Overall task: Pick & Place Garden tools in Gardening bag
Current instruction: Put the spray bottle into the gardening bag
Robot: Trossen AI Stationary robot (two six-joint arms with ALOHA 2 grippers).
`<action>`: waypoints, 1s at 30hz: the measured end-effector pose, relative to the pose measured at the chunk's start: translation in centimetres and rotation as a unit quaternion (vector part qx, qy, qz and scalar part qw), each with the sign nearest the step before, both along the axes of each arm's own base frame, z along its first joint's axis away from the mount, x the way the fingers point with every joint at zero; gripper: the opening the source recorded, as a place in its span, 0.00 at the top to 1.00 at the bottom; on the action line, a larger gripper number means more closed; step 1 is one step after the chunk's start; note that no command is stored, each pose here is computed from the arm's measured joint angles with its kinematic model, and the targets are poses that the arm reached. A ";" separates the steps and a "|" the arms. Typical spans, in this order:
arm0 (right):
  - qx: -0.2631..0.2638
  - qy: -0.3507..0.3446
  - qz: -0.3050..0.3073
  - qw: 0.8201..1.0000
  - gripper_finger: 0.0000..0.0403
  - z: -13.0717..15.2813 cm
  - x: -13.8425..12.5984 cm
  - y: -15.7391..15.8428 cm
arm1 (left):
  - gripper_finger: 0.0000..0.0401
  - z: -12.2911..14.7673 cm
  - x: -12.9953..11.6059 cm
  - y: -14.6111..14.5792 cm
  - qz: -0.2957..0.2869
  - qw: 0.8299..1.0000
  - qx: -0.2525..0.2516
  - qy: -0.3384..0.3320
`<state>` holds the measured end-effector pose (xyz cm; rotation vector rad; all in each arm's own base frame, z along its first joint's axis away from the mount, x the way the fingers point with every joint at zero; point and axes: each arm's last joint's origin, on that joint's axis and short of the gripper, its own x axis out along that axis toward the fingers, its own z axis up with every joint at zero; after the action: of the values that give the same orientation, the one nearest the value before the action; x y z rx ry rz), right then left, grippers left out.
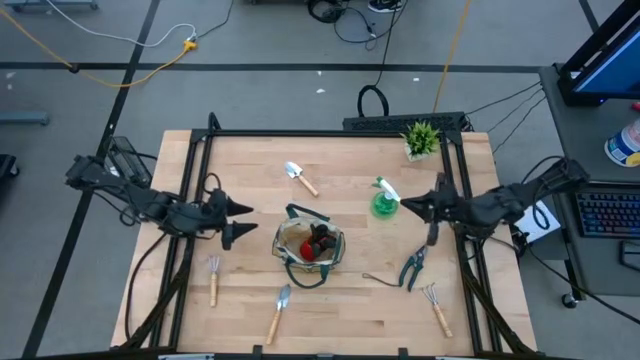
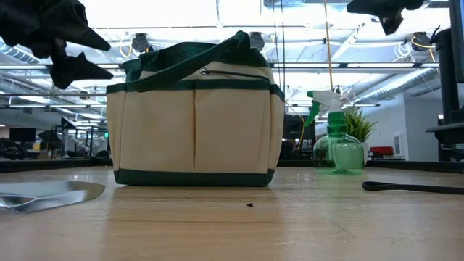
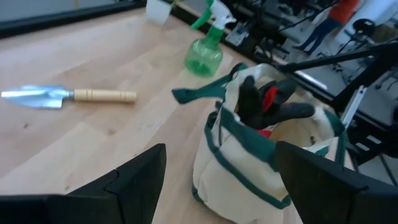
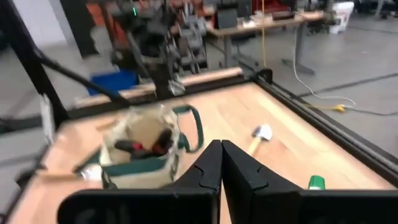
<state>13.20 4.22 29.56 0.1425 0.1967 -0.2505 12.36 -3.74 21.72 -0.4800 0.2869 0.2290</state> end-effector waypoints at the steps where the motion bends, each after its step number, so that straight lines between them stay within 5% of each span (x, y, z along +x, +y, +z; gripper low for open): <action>1: -0.007 0.014 0.000 1.000 0.98 0.2 0.3 0.1 | 0.23 0.1 -0.1 0.1 -0.002 1.000 0.003 -0.004; 10: -0.015 0.084 -0.037 0.996 0.77 0.1 3.3 0.2 | 0.23 0.5 -1.1 0.5 -0.010 1.000 0.019 -0.015; 18: 0.048 0.114 -0.048 0.991 0.58 -0.8 4.9 -1.1 | 0.23 0.6 -1.7 0.6 -0.029 0.999 0.012 -0.016; 30: 0.114 0.141 -0.045 0.982 0.53 -1.3 5.5 -3.9 | 0.23 0.4 -2.6 1.0 -0.032 0.999 0.020 -0.008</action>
<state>18.73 0.29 28.24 0.3444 0.5012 -0.3375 9.79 -2.75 22.14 -0.4326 0.2808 0.1685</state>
